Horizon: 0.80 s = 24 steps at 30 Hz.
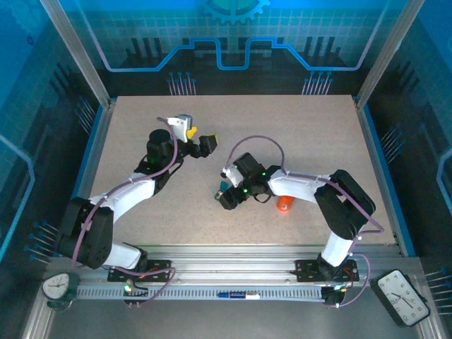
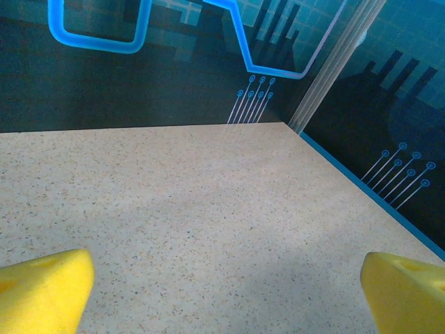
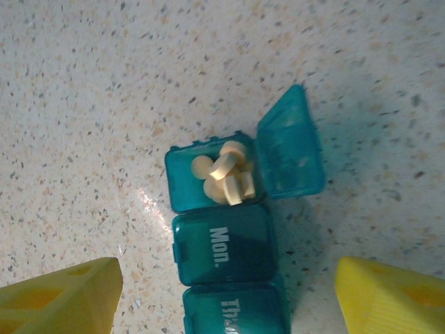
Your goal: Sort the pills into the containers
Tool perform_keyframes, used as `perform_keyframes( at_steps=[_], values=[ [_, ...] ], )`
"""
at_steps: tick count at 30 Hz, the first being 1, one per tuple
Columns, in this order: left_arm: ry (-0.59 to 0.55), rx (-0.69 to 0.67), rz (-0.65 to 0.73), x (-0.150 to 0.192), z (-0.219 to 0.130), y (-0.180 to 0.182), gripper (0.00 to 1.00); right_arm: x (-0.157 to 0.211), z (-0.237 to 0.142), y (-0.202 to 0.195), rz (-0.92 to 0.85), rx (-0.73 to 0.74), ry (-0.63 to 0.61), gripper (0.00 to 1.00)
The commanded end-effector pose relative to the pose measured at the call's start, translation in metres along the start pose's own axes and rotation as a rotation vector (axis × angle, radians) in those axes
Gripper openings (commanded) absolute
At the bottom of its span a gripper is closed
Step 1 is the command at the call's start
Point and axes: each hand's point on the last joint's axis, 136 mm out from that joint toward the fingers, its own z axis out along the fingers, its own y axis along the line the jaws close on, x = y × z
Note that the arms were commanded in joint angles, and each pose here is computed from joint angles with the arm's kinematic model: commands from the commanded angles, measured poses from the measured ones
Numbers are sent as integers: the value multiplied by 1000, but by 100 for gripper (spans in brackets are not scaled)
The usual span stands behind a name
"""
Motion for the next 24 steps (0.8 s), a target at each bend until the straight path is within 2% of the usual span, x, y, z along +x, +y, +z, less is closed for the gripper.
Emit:
perform_keyframes(
  at_steps=[1,10,18,24],
  values=[
    [-33,23,2,-19,-3,-6,99,14,12,4,-48,1,44,80],
    [-39,19,2,-21,-4,-5,99,22,26,2,-86,44,76,71],
    [-40,11,0,-20,-4,-3,99,23,26,2,-106,49,72,44],
    [-40,10,0,-19,-5,-2,99,15,18,2,-138,60,51,34]
  ],
)
